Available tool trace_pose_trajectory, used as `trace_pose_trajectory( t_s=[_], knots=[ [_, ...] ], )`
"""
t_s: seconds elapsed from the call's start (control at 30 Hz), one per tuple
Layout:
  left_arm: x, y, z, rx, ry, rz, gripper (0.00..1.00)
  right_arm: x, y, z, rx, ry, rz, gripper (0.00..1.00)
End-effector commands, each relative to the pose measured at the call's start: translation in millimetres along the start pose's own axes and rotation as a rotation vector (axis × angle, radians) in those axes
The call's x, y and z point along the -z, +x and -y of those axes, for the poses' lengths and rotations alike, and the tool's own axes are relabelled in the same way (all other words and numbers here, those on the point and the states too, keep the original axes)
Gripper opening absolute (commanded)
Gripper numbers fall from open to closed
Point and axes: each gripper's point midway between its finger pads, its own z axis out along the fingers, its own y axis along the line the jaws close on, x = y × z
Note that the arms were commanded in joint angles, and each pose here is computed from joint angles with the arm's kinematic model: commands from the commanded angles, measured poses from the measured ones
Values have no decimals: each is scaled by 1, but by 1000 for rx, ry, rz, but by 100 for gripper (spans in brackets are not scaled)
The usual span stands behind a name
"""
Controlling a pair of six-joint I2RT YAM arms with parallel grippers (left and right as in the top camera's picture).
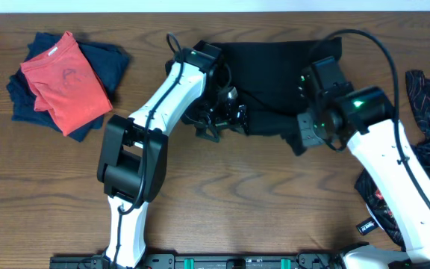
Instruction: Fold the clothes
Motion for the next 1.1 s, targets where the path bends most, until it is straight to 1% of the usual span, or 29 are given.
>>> trace_pose_trajectory(
  t_s=[0.0,0.03,0.07,0.1,0.13,0.2,0.33,0.5,0.6,0.8,0.93,1.0,1.03,1.07],
  knots=[
    [7,5,7,-15,-22,27,89,-9,27,15,-50,57,-130,3],
    [6,6,8,-12,-23,24,89,-10,37,20,-46,77,-169,9],
    [5,8,10,-14,-25,18,90,-12,44,25,-45,96,-200,19],
    [2,10,12,-20,-28,13,90,-14,48,28,-48,107,-217,46],
    [0,12,15,-24,-30,8,90,-16,50,30,-53,113,-223,52],
    [-6,17,22,-25,-38,-5,92,-20,50,35,-67,122,-221,53],
    [-23,29,40,-47,-56,-30,92,-24,40,44,-105,136,-182,51],
    [-49,40,61,-60,-85,-30,92,-26,34,61,-160,163,-161,50],
    [-67,39,64,-60,-132,6,92,-27,36,73,-199,173,-171,50],
    [-107,30,88,-122,-70,90,92,-29,38,88,-262,179,-180,49],
    [-120,11,95,-159,-64,200,91,-30,36,90,-271,176,-170,48],
    [-118,0,89,-165,-115,263,87,-30,35,90,-272,175,-166,47],
    [-117,-3,85,-163,-135,280,78,-30,34,90,-273,175,-163,47],
    [-116,-4,83,-160,-148,287,58,-30,34,90,-273,174,-161,46]
  ],
)
